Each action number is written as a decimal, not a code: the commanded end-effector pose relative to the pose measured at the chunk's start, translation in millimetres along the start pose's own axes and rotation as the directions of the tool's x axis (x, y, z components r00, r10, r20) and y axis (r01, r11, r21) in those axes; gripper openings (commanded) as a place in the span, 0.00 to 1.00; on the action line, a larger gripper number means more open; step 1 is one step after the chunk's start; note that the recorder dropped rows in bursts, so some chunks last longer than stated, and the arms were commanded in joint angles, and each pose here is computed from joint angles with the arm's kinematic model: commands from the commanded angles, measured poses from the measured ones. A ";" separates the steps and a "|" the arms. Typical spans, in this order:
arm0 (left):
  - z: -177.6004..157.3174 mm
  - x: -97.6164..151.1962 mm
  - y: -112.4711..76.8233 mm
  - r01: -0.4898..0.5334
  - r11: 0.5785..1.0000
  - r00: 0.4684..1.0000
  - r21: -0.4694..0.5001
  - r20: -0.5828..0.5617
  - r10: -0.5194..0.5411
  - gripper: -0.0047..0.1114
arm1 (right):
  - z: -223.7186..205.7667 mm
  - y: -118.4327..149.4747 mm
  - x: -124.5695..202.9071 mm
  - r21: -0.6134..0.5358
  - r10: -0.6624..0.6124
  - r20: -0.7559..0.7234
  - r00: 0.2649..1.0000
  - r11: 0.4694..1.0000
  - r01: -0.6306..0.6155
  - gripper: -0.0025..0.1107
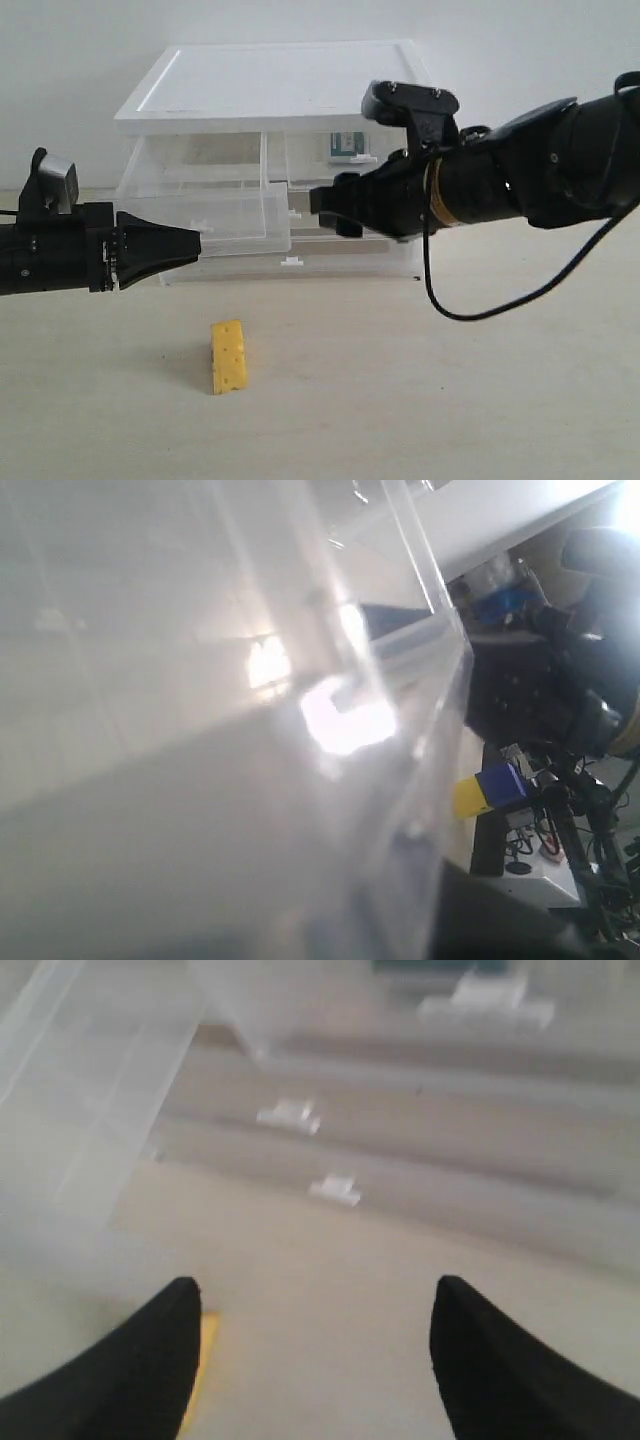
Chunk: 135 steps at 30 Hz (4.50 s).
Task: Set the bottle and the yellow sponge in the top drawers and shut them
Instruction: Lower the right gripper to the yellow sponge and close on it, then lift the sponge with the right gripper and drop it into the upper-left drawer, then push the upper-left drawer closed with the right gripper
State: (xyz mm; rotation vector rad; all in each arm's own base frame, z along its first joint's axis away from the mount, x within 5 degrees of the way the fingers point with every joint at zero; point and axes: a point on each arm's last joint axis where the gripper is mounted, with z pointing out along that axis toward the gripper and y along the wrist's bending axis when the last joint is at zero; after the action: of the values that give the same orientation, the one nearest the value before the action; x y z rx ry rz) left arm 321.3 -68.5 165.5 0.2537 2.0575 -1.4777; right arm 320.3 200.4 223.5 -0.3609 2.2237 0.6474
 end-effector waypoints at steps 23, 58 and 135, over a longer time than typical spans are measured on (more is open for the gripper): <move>-46.0 37.5 45.4 0.041 0.923 0.997 -0.382 -0.039 -0.061 0.44 | 94.3 77.9 76.3 -0.069 -0.070 -0.191 0.979 0.996 0.058 0.55; -52.7 39.6 58.4 0.028 0.851 0.999 -0.524 -0.017 -0.044 0.44 | 71.8 155.2 84.6 -0.589 -0.274 -0.327 0.904 0.808 0.032 0.02; -51.9 38.0 57.9 0.043 0.853 0.999 -0.519 0.006 -0.046 0.44 | 11.2 113.6 0.3 -0.022 -0.120 0.149 0.982 0.992 0.124 0.02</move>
State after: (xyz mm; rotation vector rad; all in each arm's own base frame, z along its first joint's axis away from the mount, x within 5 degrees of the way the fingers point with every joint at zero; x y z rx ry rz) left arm 300.5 -5.6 105.4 -0.0174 2.4044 -0.8801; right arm 268.2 299.5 248.1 -0.4908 2.0666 0.6462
